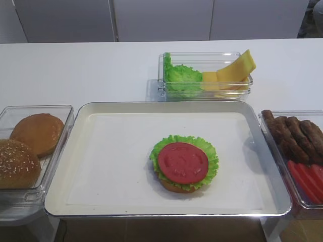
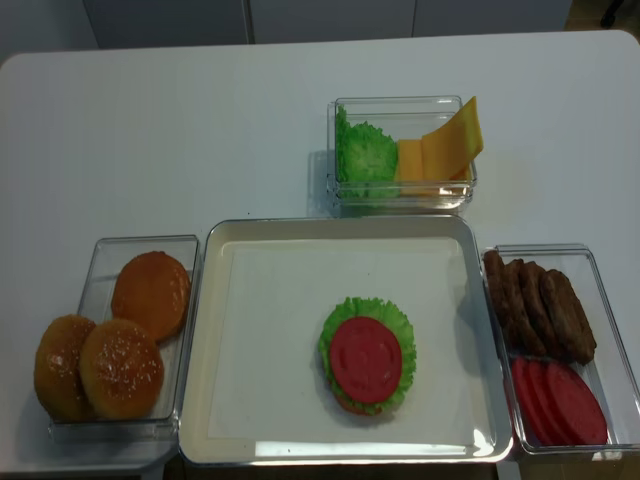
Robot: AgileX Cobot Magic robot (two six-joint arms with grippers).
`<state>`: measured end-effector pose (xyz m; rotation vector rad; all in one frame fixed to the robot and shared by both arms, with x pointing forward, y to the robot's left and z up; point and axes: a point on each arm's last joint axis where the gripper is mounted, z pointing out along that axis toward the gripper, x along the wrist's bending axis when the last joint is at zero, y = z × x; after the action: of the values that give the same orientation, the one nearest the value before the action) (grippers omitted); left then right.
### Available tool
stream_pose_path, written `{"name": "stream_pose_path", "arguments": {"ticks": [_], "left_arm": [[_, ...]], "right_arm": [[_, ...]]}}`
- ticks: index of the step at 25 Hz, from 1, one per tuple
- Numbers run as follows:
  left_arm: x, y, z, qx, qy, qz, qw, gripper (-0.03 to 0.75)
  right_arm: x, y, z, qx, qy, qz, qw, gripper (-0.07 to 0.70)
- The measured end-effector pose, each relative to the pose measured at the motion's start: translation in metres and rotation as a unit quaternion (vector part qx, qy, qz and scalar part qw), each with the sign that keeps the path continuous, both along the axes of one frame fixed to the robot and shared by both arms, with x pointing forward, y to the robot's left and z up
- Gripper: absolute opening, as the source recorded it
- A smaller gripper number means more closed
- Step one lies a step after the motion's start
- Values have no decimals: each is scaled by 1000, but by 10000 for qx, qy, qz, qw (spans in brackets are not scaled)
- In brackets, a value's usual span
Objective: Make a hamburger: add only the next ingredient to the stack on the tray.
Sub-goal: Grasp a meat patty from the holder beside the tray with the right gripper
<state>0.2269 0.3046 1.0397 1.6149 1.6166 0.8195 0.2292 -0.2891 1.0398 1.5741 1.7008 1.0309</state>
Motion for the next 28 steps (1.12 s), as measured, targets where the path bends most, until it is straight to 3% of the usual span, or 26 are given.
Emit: {"name": "stream_pose_path", "arguments": {"ticks": [20, 23, 27, 28], "left_arm": [[0, 0, 0, 0, 0, 0, 10000, 359], [0, 0, 0, 0, 0, 0, 10000, 359], [0, 0, 0, 0, 0, 0, 10000, 359], [0, 0, 0, 0, 0, 0, 10000, 359]], "right_arm": [[0, 0, 0, 0, 0, 0, 10000, 57], [0, 0, 0, 8, 1, -5, 10000, 176], [0, 0, 0, 25, -17, -16, 10000, 450], [0, 0, 2, 31, -81, -20, 10000, 488]]}}
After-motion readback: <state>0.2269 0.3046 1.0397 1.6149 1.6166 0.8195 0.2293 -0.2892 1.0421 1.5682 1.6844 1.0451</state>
